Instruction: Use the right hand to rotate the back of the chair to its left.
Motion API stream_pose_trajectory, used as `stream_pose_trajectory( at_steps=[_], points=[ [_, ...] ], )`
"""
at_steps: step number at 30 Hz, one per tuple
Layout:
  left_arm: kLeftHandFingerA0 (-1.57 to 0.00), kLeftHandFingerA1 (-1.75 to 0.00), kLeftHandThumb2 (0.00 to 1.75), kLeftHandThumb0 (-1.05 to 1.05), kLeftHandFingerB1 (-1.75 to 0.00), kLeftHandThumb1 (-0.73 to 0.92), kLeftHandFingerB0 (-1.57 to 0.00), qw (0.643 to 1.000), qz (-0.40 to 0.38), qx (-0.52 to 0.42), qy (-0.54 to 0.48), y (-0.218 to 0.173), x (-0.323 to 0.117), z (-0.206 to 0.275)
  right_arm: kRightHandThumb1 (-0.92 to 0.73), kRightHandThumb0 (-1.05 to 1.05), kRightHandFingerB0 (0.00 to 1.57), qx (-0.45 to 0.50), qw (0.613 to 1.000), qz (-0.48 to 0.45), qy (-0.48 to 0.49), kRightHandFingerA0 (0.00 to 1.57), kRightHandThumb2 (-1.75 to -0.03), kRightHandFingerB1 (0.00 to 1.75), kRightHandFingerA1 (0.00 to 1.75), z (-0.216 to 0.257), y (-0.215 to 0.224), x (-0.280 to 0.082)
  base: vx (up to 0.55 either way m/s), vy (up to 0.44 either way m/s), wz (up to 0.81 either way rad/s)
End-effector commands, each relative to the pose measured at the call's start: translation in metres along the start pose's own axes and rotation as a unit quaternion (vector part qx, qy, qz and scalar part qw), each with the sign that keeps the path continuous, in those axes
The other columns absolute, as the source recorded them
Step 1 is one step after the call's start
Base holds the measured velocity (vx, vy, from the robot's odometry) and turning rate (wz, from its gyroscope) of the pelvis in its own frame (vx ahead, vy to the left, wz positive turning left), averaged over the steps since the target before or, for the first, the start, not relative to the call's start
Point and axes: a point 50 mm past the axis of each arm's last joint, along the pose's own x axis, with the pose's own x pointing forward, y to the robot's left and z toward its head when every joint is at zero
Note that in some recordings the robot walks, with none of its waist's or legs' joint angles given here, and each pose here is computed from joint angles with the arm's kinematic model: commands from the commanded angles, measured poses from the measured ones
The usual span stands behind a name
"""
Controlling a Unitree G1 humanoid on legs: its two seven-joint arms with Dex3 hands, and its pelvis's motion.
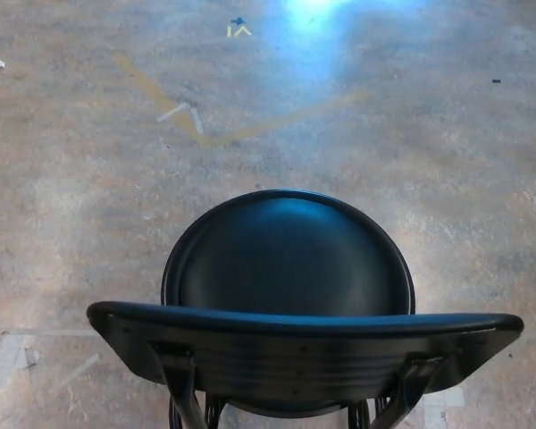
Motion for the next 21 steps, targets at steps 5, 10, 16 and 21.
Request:
stream_pose_trajectory(
  at_steps=[5,10,16,21],
  points=[
    [-0.59,-0.59,0.62,-0.48,-0.46,0.74,-0.54,1.000,0.009,0.009,0.004,0.0052,0.0000,-0.0032,-0.53,-1.05,0.00,0.009,1.000,0.000,-0.003,0.20,-1.19,1.19,1.46,-0.0015,0.0016,-0.0004,0.00,0.000,0.00],
    [-0.59,-0.59,0.62,-0.48,-0.46,0.74,-0.54,1.000,0.012,0.009,-0.001,0.0070,0.0005,0.0017,-0.53,-1.05,0.00,0.012,1.000,0.001,-0.007,0.20,-1.19,1.19,1.46,0.0017,0.0028,0.0001,0.00,0.000,0.00],
    [-0.59,-0.59,0.62,-0.48,-0.46,0.74,-0.54,1.000,0.013,0.011,-0.004,0.0080,0.0007,0.0039,-0.53,-1.05,0.00,0.015,1.000,0.001,-0.007,0.20,-1.19,1.19,1.46,0.0021,0.0034,0.0002,0.00,0.000,0.00],
    [-0.59,-0.59,0.62,-0.48,-0.46,0.74,-0.54,1.000,0.014,0.012,-0.004,0.0088,0.0007,0.0038,-0.53,-1.05,0.00,0.016,1.000,0.002,-0.007,0.20,-1.19,1.19,1.46,0.0012,0.0041,0.0001,0.00,0.000,0.00]
  ],
)
